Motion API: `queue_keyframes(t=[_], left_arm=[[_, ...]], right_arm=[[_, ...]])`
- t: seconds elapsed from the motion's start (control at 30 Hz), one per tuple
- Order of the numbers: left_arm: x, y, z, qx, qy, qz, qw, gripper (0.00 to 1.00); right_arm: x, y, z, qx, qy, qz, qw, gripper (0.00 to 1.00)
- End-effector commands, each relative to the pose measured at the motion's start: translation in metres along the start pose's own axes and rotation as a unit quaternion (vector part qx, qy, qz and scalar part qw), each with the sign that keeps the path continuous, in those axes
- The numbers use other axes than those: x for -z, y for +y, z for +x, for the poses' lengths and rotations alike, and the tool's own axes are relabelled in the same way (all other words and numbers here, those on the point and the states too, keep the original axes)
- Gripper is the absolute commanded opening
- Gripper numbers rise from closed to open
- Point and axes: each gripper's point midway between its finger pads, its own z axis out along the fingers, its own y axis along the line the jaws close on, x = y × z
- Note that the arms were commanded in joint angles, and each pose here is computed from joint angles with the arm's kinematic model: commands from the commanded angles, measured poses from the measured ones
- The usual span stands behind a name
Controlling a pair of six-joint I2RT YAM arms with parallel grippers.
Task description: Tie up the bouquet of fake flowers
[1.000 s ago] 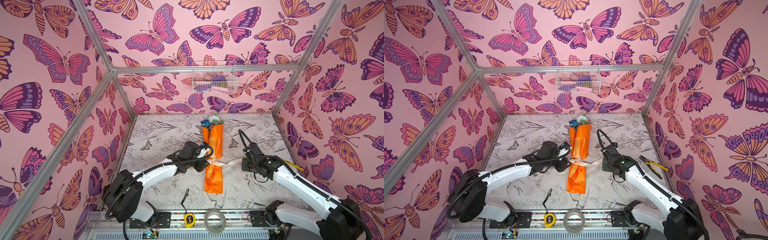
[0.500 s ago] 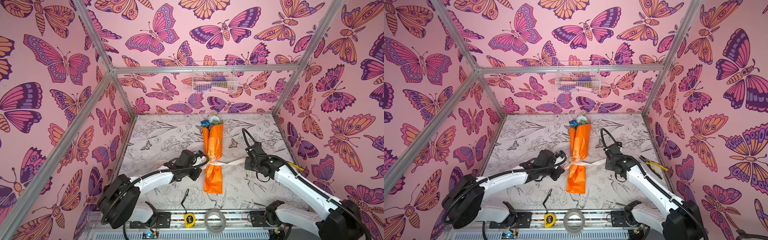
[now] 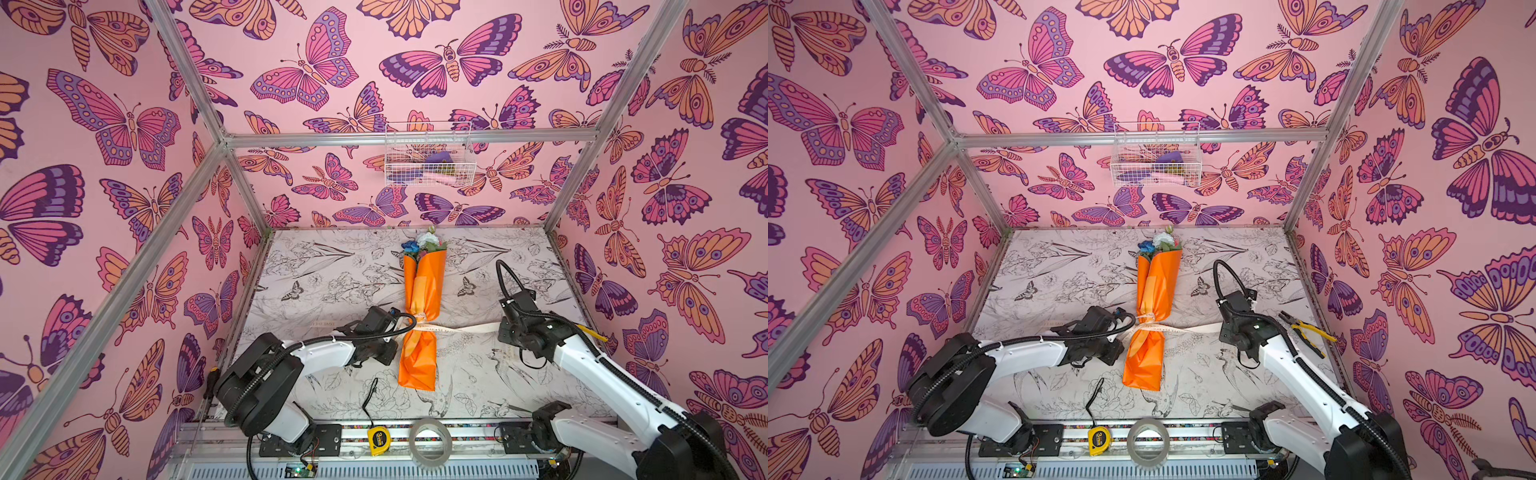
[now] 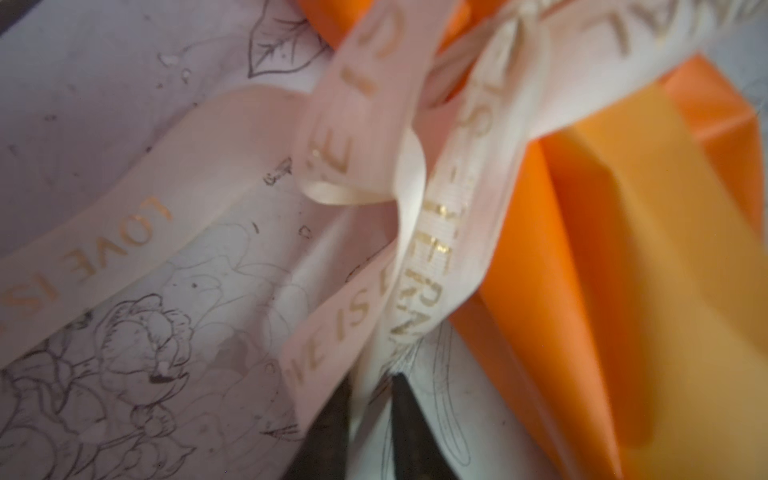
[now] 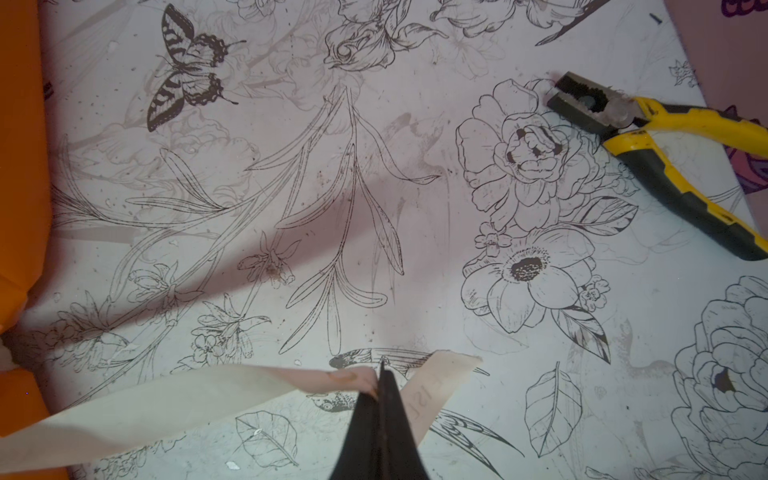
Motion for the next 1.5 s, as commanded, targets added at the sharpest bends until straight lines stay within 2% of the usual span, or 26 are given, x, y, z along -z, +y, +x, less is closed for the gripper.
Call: queue_keyframes(t=[0.0, 0.17, 0.27, 0.37, 0.47, 0.6, 0.8, 1.0, 1.17, 1.3, 1.37, 1.47], left_arm=[[0.014, -0.003, -0.016, 0.008, -0.030, 0.000, 1.000, 0.48], [0.049, -0.008, -0.031, 0.015, -0.060, -0.002, 0.998, 0.82], [0.070, -0.009, -0.042, 0.016, -0.081, -0.006, 0.997, 0.91], [0.084, -0.010, -0.058, 0.011, -0.107, -0.012, 0.994, 0.94], [0.086, -0.013, -0.080, -0.013, -0.129, -0.010, 0.992, 0.95], [0.057, -0.014, -0.100, -0.067, -0.130, -0.002, 0.989, 0.95], [0.024, -0.010, -0.116, -0.109, -0.109, 0.030, 0.988, 0.90], [0.012, -0.010, -0.116, -0.119, -0.099, 0.048, 0.987, 0.76], [0.002, -0.003, -0.117, -0.104, -0.097, 0.046, 0.989, 0.69], [-0.003, -0.003, -0.118, -0.102, -0.094, 0.049, 0.989, 0.62], [-0.002, -0.004, -0.117, -0.102, -0.093, 0.052, 0.989, 0.60], [-0.001, -0.005, -0.113, -0.103, -0.092, 0.054, 0.989, 0.60]], right_arm=[[-0.003, 0.004, 0.006, -0.009, 0.016, -0.014, 1.000, 0.00], [-0.004, 0.011, 0.008, 0.000, 0.033, -0.024, 0.999, 0.00], [-0.006, 0.014, 0.009, 0.000, 0.036, -0.027, 0.999, 0.00], [-0.006, 0.015, 0.009, -0.002, 0.036, -0.032, 0.999, 0.00], [-0.007, 0.016, 0.010, -0.004, 0.038, -0.034, 0.999, 0.00], [-0.008, 0.016, 0.014, -0.003, 0.044, -0.036, 0.998, 0.00], [-0.007, 0.012, 0.022, -0.005, 0.053, -0.039, 0.998, 0.00], [-0.007, 0.027, 0.036, 0.008, 0.084, -0.084, 0.993, 0.16], [-0.003, 0.034, 0.034, 0.021, 0.066, -0.117, 0.991, 0.36], [0.002, 0.063, 0.033, 0.041, 0.066, -0.193, 0.978, 0.39], [0.006, 0.082, 0.035, 0.066, 0.063, -0.230, 0.969, 0.40], [0.009, 0.103, 0.040, 0.120, 0.057, -0.247, 0.960, 0.44]])
